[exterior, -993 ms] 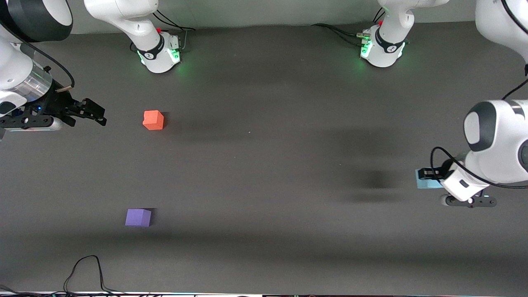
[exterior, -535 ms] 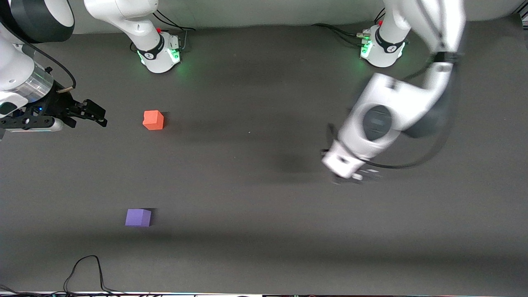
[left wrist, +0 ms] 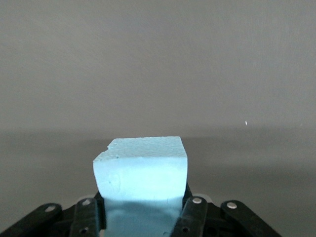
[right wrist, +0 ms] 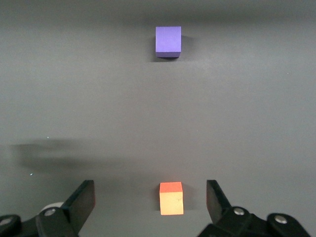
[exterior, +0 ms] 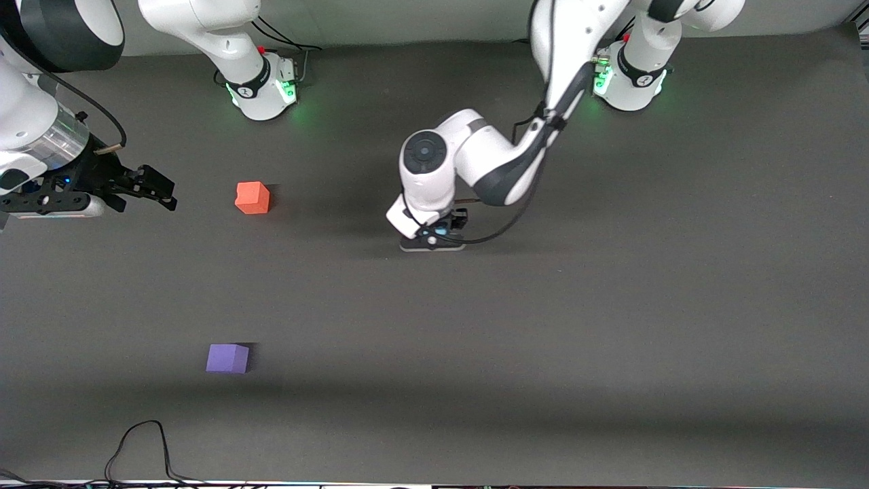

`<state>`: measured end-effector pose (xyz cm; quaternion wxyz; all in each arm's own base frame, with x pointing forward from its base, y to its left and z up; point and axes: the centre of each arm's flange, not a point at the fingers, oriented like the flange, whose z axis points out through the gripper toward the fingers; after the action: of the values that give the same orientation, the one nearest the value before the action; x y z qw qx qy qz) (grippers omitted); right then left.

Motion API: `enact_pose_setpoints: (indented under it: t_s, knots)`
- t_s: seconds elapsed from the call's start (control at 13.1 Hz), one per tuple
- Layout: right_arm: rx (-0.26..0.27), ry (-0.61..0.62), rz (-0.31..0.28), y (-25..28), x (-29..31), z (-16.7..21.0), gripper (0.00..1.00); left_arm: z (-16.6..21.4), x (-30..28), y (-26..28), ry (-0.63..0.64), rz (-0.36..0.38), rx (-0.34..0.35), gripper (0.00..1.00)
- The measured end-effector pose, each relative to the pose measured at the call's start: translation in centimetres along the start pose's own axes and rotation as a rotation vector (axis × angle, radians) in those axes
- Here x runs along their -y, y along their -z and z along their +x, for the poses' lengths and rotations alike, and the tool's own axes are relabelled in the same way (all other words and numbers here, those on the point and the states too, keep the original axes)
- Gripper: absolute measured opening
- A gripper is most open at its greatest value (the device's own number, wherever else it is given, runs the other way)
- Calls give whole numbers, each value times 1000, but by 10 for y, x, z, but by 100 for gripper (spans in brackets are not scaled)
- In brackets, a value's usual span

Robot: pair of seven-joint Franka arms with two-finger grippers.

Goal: Place blue block between orange and purple blocks
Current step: 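Carry the blue block with the left gripper to the table middle, then set the blue block down, open the left gripper and withdraw it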

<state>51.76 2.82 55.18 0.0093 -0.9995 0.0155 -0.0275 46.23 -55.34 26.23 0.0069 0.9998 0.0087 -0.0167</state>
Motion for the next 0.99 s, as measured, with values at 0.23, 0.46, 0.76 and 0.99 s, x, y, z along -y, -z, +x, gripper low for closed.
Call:
enact_pose_setpoints:
  t_s: [0.23, 0.46, 0.76, 0.99]
  knots:
    - [6, 0, -1, -3, 0, -1, 100, 8, -4, -44, 29, -20, -29, 53]
    - [10, 0, -1, -7, 0, -2, 100, 16, -1, -57, 50, -19, -35, 53]
    - [6, 11, -2, -9, 6, -2, 100, 19, -1, -55, 56, -22, -44, 65]
    - [-6, 28, -2, -11, 15, -1, 100, 51, 16, -32, 97, -26, -62, 100]
